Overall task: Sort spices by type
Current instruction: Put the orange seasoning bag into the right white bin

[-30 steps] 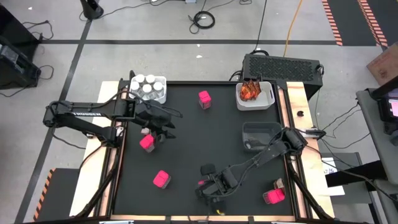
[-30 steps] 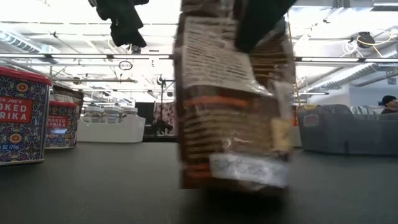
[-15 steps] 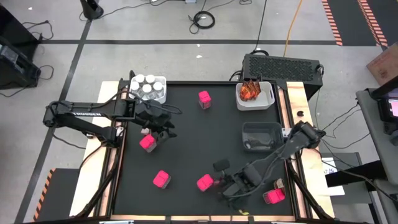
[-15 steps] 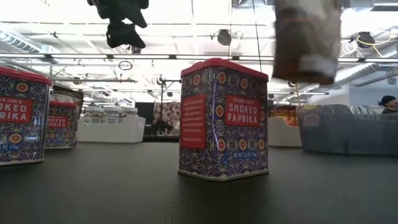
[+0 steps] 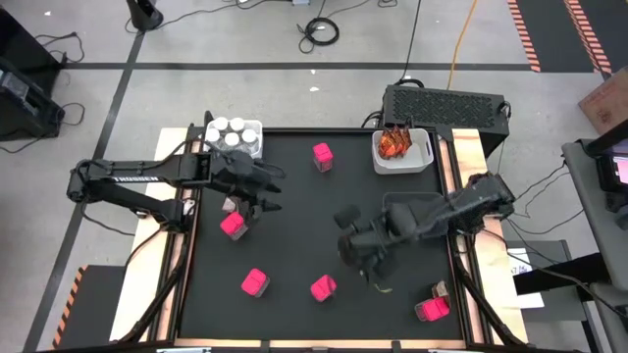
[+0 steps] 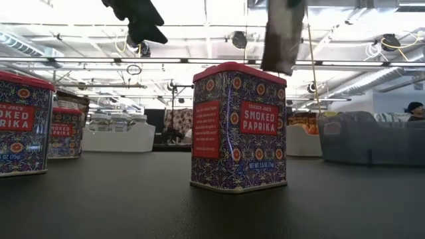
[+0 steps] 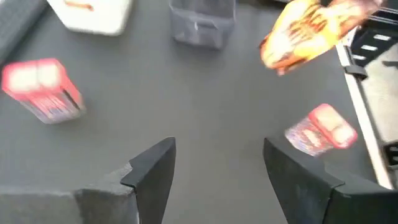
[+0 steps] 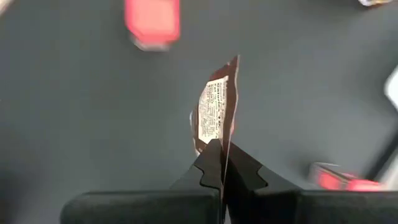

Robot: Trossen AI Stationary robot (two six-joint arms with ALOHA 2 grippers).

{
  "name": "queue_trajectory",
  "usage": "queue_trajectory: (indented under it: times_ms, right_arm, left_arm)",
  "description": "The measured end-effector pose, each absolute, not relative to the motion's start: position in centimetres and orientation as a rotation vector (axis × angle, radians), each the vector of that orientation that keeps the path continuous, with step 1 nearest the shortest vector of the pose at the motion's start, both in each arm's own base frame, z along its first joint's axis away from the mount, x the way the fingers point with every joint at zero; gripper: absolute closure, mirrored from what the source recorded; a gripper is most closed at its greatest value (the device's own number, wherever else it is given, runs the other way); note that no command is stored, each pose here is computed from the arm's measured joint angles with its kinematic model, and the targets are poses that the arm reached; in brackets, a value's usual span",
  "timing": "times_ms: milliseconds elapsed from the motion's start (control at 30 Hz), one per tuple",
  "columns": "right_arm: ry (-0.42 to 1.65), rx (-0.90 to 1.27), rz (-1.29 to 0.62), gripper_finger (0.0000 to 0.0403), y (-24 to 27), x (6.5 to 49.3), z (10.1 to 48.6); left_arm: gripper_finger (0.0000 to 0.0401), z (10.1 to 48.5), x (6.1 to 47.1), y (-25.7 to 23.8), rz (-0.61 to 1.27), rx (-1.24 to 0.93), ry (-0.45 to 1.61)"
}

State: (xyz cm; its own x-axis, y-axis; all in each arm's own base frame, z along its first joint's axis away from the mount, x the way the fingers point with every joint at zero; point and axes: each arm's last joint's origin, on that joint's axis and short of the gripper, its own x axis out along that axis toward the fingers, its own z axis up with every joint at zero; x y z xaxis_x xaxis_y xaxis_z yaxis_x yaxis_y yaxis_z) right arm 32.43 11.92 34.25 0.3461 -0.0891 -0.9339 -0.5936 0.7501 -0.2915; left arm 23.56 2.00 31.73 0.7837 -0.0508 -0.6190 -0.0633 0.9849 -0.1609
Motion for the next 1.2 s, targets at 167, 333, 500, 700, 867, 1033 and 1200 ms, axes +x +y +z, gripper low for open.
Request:
queue_trajectory:
  times_ms: [167,333,500,700,867,1033,1200]
  right_arm:
    - [1.239,-0.831,0.429,0.0403,7.2,33.6,34.1]
    - [1.271,-0.863,0.409,0.0403,1.8,34.4,34.1]
    - [1.186,-0.823,0.396,0.0403,-3.1,35.3,33.9]
    - [1.185,-0.842,0.446,0.0403,-7.6,35.4,29.7]
    - [1.131,-0.817,0.518,0.0403,-9.8,35.0,27.5]
    - [1.103,-0.76,0.52,0.0403,-12.0,34.3,26.8]
    - [1.082,-0.787,0.56,0.0403,-12.7,33.9,25.6]
  left_arm:
    - [0.0154,32.3,23.1,5.3,0.041,-0.067,0.609]
    - [0.0154,33.0,22.4,8.8,0.005,-0.075,0.496]
    - [0.0154,33.1,21.5,10.6,0.021,-0.115,0.477]
    - [0.0154,33.1,21.3,11.0,0.025,-0.126,0.475]
    - [0.0154,32.9,21.1,11.1,0.03,-0.139,0.49]
    - [0.0154,33.0,21.2,11.1,0.047,-0.17,0.482]
    - [0.0154,33.0,21.1,11.2,0.098,-0.196,0.488]
